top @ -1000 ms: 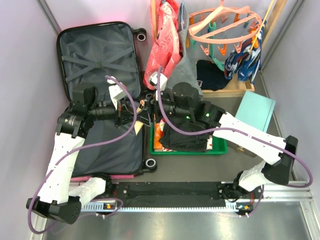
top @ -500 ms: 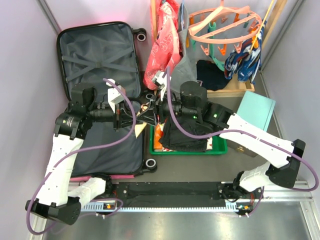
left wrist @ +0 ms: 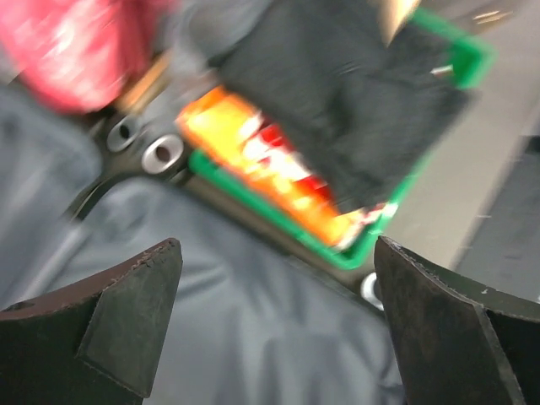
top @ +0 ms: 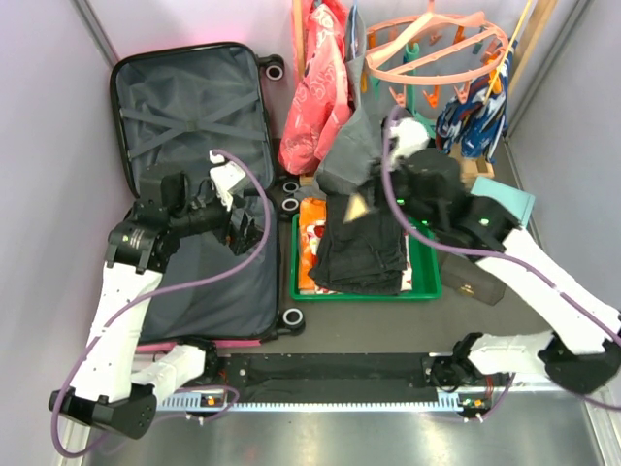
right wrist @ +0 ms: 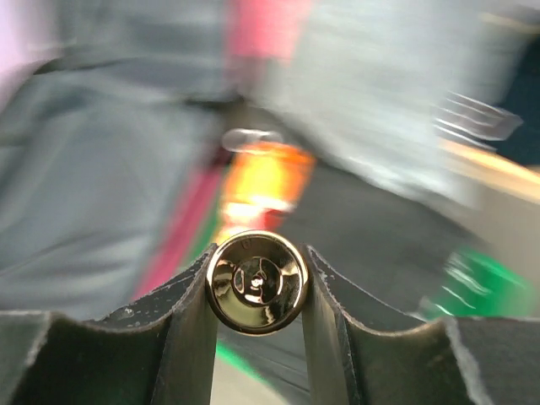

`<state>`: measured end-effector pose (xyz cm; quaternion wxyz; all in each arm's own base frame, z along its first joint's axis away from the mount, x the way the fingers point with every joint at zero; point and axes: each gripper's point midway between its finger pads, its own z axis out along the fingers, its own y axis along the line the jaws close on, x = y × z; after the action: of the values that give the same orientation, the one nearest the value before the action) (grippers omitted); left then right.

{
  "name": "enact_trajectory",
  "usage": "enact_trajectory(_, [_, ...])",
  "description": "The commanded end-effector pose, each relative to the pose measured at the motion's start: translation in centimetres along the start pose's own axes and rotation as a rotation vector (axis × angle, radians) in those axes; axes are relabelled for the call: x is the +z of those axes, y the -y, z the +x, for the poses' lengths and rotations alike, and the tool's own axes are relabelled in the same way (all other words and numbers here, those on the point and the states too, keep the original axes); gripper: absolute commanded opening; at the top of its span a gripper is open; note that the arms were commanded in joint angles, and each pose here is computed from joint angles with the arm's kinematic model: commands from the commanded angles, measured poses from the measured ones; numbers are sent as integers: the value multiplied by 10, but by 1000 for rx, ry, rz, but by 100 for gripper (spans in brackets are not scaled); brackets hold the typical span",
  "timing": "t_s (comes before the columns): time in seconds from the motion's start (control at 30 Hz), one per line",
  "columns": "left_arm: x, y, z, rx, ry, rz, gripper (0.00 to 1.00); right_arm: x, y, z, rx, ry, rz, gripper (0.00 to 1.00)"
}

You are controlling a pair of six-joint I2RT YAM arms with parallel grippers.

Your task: Open, take out, and arrange the luggage

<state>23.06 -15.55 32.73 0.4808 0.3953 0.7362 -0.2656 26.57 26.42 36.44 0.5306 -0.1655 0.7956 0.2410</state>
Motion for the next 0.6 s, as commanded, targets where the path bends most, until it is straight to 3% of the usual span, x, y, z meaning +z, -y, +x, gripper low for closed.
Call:
enact_trajectory(0.0, [-6, -43, 19, 1, -87, -247, 99, -52, 133, 48, -99, -173, 598, 0])
enact_trajectory(0.13, [-4, -38, 31, -2, -108, -226, 99, -98, 220, 78, -321, -320, 1097, 0])
enact_trajectory(0.2, [-2, -37, 35, 4, -113, -214, 99, -107, 250, 102, -350, -423, 1196, 0])
enact_trajectory(0.3, [-2, -41, 39, 8, -122, -231, 99, -105, 285, 136, -277, -515, 1224, 0])
enact_trajectory(0.47, [-3, -39, 43, 32, -142, -226, 99, -89, 317, 142, -234, -419, 1222, 0])
enact_trajectory(0.57, [-3, -40, 46, 36, -151, -228, 99, -75, 322, 158, -255, -468, 1139, 0])
